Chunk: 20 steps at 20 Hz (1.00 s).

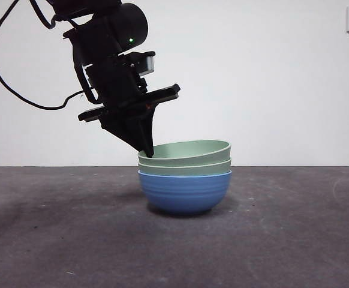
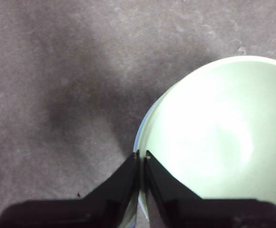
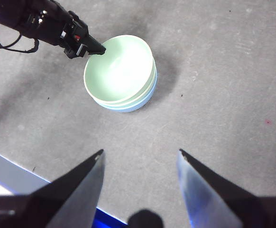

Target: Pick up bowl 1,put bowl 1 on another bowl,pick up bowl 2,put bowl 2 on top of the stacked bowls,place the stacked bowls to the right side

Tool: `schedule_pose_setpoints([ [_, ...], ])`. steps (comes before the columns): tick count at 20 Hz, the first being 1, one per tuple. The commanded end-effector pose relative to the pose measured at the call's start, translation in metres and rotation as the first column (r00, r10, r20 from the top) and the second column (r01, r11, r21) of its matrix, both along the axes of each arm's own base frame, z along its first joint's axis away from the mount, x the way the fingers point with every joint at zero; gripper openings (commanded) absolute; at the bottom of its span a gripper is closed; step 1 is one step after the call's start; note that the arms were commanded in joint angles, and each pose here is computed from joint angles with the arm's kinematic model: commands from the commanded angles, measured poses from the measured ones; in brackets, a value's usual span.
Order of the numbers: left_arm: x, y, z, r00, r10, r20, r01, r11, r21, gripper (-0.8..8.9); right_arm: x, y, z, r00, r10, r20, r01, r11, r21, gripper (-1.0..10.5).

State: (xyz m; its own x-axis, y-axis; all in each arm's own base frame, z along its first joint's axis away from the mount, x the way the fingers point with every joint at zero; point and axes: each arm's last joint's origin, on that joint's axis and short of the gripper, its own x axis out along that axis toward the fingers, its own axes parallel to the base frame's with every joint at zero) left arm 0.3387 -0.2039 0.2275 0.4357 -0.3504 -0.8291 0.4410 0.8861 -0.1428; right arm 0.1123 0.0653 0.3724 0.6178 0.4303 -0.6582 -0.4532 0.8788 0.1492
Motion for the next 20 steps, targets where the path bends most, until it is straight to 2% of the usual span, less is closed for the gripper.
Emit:
schedule_pose_setpoints([
  [1, 0.0, -0.002, -0.007, 1.0, -0.006, -0.025, 0.006, 1.0, -0.004, 0.71, 0.0, 0.0, -0.001, 1.0, 0.002, 0.006, -0.002, 1.0, -0.003, 2.5],
  [3, -0.002, -0.002, -0.006, 0.999, -0.015, -0.045, 0.015, 1.0, -0.008, 2.62, 0.0, 0.0, -0.001, 1.0, 0.002, 0.006, -0.002, 1.0, -0.003, 2.5],
  [4, -0.002, -0.002, -0.005, 0.998, -0.014, -0.054, 0.014, 1.0, -0.001, 2.93, 0.0, 0.0, -0.001, 1.0, 0.002, 0.005, -0.002, 1.0, -0.003, 2.5],
  [8, -0.004, -0.001, 0.013, 0.997, -0.022, -0.069, 0.023, 1.0, 0.017, 2.93, 0.002, 0.001, -0.001, 1.0, 0.001, -0.001, -0.001, 1.0, -0.005, 2.6],
  [9, -0.004, 0.0, 0.023, 0.998, -0.031, -0.062, 0.032, 0.999, 0.019, 2.93, 0.004, 0.003, -0.002, 1.0, 0.0, -0.006, 0.0, 1.0, -0.007, 3.0],
  [11, -0.008, 0.002, 0.051, 0.998, -0.052, -0.035, 0.053, 0.998, 0.02, 2.93, 0.013, 0.007, -0.004, 1.0, 0.0, -0.015, -0.001, 1.0, -0.011, 4.5],
  [12, -0.011, 0.004, 0.068, 0.998, -0.056, -0.019, 0.056, 0.998, 0.017, 2.93, 0.019, 0.011, -0.006, 1.0, 0.001, -0.021, -0.001, 1.0, -0.014, 4.7],
  [17, -0.044, 0.024, 0.146, 0.992, -0.12, 0.044, 0.119, 0.992, 0.035, 2.92, 0.068, 0.038, -0.025, 0.998, 0.004, -0.059, -0.005, 1.0, -0.019, 4.7],
  [20, -0.073, 0.041, 0.178, 0.988, -0.132, 0.076, 0.13, 0.991, 0.035, 2.92, 0.104, 0.061, -0.05, 0.99, 0.034, -0.138, -0.032, 0.999, 0.016, 4.7],
])
